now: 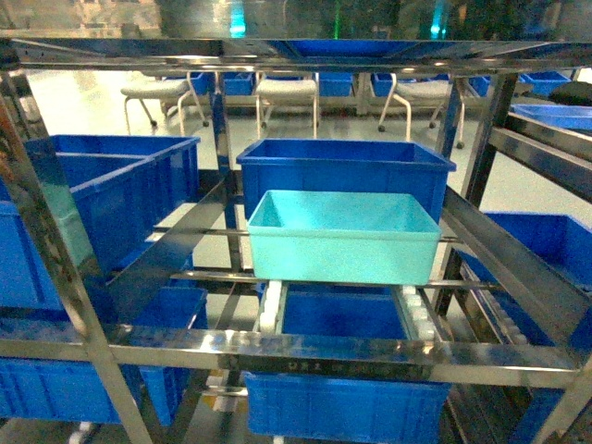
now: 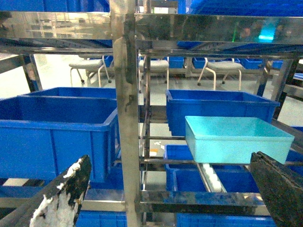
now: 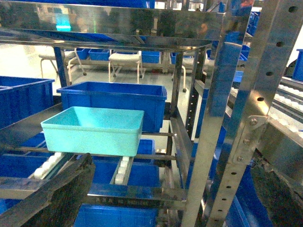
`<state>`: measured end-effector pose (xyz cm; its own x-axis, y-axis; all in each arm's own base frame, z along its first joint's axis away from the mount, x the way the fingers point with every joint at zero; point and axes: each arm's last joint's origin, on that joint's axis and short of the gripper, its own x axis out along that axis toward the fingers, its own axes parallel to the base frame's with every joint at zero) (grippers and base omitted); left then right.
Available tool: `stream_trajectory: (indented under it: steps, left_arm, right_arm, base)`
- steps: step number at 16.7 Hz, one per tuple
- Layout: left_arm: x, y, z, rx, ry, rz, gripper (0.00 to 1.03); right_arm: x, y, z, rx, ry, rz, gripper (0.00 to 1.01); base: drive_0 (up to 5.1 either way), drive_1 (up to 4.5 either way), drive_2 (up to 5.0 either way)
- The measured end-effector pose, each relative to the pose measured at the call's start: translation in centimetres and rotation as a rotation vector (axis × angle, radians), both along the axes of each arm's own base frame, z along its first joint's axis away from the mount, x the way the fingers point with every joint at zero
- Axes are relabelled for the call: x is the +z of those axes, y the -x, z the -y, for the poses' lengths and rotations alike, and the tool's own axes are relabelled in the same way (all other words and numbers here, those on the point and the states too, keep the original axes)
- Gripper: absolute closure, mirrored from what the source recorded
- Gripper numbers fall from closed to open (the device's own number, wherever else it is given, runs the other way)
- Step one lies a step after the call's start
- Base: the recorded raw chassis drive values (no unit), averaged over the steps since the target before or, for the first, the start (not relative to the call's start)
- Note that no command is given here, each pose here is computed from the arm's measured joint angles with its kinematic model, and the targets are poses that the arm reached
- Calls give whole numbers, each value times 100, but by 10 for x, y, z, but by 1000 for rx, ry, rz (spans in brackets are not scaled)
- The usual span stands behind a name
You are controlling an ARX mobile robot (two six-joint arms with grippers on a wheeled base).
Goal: Organize blue bins on left shelf correctly
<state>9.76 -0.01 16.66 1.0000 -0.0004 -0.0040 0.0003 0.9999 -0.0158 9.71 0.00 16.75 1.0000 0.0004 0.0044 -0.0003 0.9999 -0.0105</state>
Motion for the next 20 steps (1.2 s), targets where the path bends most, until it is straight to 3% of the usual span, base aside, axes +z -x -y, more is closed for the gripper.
stream_trajectory:
  steps: [8,20]
  left_arm:
    - [0,0,0,0,0,2,5]
    - [0,0,0,0,0,-2,5]
  right_arm:
    - [0,0,0,0,0,2,3]
    - [0,0,0,0,0,-2,3]
  base:
    - [1,-424,427]
    - [375,-466,113]
